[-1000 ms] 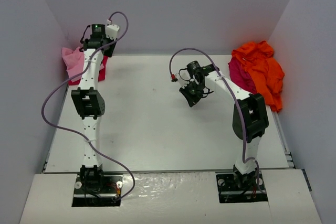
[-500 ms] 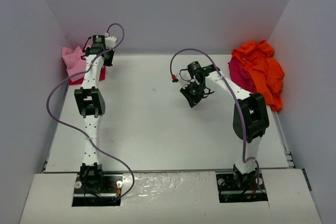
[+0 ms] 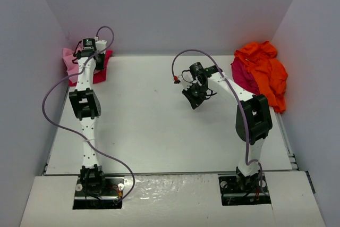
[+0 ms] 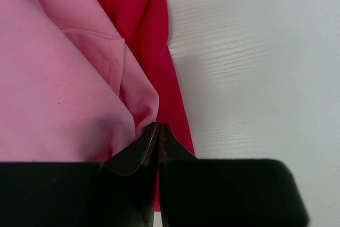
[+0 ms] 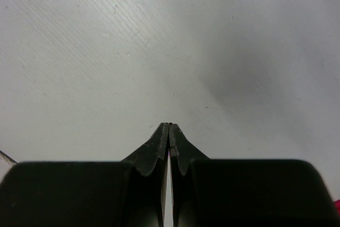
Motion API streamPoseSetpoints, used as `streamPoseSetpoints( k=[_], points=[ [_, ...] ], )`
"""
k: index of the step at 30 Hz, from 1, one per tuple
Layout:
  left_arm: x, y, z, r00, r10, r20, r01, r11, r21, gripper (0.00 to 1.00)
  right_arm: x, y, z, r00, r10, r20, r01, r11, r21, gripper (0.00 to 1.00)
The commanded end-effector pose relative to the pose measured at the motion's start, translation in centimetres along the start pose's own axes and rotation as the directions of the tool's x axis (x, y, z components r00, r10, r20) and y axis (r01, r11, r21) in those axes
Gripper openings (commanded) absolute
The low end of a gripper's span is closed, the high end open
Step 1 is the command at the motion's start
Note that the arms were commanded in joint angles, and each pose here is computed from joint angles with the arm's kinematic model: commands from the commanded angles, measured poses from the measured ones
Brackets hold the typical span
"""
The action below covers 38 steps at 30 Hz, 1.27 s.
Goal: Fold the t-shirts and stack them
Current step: Neatly place the folded tshirt to the corner
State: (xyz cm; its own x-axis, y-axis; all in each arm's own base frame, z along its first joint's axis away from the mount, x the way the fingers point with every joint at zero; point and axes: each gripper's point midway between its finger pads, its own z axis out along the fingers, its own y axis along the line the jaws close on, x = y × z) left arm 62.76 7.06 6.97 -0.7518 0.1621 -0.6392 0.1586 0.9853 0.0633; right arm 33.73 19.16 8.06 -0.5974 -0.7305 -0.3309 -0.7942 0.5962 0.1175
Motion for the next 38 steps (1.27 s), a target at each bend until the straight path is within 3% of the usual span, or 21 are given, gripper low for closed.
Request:
streamPoseSetpoints(
  k=[1,6,9,16,19,20,21,22,24,28,33,38],
  points=[
    [-4.3,3.1,-6.8,0.995,0.024,0.099,-0.015,0.996,-0.091,0.00,-0.7,0.4,-2.1,0.998,-0.023,0.054,0.023,1.000,0.002,0.00],
    [-3.1,5.0,-7.9,0.998,0.043,0.043,-0.036,0.986,-0.164,0.00,-0.8,0.6,-2.3,0.998,-0.026,0.063,0.026,1.000,-0.005,0.00],
    [-3.2,4.8,-9.6,0.997,0.011,0.074,-0.005,0.997,-0.071,0.00,-0.6,0.7,-2.3,0.998,-0.029,0.061,0.029,1.000,-0.005,0.00],
    [-7.3,5.3,-16.1,0.979,0.042,0.199,-0.015,0.991,-0.135,0.00,-0.6,0.8,-2.6,0.997,-0.032,0.072,0.032,0.999,0.002,0.00],
    [-7.1,3.7,-17.6,0.980,0.051,0.194,-0.038,0.997,-0.068,0.02,-1.1,-0.1,-3.4,0.996,-0.035,0.087,0.030,0.998,0.055,0.01],
    [-7.8,2.9,-19.2,0.974,0.049,0.222,-0.042,0.998,-0.037,0.15,-1.3,-0.5,-3.8,0.995,-0.036,0.094,0.028,0.996,0.081,0.07],
    [-8.3,1.9,-20.0,0.967,0.041,0.252,-0.044,0.999,0.008,0.46,-1.4,-0.9,-4.2,0.994,-0.034,0.099,0.023,0.994,0.103,0.13],
    [-7.5,1.0,-19.7,0.972,0.007,0.237,-0.018,0.999,0.044,0.58,-1.8,-1.3,-4.9,0.993,-0.036,0.116,0.021,0.991,0.128,0.19],
    [-10.1,0.1,-23.9,0.930,0.019,0.368,-0.033,0.999,0.030,0.67,-2.2,-2.8,-6.1,0.991,-0.020,0.133,-0.006,0.982,0.189,0.29],
    [-9.2,-1.3,-28.0,0.888,-0.021,0.459,0.011,1.000,0.024,0.82,-2.5,-4.2,-8.3,0.984,-0.001,0.176,-0.044,0.966,0.253,0.38],
    [-6.6,-2.0,-30.1,0.886,-0.064,0.460,0.055,0.998,0.032,0.84,-2.3,-5.3,-9.9,0.969,0.016,0.248,-0.090,0.953,0.290,0.43],
    [-2.4,-1.7,-32.2,0.848,-0.012,0.530,0.075,0.992,-0.097,0.86,-0.6,-7.9,-10.3,0.954,0.059,0.293,-0.165,0.921,0.354,0.41]
  ],
)
